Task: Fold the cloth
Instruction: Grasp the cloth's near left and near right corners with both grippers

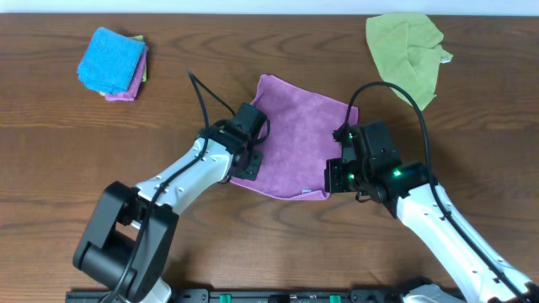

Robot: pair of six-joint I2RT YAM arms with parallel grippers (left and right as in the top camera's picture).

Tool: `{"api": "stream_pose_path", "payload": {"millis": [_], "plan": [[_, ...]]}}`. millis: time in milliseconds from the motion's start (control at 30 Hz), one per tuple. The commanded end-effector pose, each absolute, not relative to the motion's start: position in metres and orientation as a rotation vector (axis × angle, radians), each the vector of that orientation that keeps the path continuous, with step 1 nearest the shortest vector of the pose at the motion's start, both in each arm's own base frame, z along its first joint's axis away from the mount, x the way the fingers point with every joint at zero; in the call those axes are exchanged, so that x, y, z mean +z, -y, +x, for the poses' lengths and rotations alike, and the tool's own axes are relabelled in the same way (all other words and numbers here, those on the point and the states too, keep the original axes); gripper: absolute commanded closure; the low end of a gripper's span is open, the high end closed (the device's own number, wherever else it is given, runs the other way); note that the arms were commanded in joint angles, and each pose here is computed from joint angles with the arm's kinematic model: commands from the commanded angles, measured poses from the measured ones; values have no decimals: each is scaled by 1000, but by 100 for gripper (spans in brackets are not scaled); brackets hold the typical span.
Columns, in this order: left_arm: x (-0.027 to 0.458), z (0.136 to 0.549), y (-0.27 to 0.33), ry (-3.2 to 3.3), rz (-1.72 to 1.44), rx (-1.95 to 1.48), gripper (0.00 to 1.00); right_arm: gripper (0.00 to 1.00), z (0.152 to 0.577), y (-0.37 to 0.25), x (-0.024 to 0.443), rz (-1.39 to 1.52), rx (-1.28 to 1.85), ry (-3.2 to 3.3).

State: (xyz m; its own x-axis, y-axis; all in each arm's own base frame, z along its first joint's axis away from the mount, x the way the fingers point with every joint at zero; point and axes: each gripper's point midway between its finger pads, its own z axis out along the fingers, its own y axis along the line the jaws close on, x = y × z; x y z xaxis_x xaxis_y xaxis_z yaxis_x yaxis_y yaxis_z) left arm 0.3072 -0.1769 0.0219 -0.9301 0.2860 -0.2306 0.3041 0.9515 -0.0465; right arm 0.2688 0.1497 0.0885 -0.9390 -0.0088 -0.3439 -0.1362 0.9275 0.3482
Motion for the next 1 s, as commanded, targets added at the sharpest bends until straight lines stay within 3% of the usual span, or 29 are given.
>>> {"api": "stream_pose_path", "payload": {"millis": [0,233,467,967], "plan": [[25,309,189,-2870,451,-205,94,99,265,-151,89,-116,536,-2752],[26,296,205,-2909,475,-368,94,99,265,-151,88,-124,533,-2754],[22,312,168,-2876,426,-31,94,99,265,-151,89,-125,534,-2751],[3,318,136,-2877,413,251,94,98,253,-146,83,-149,509,-2808]]}}
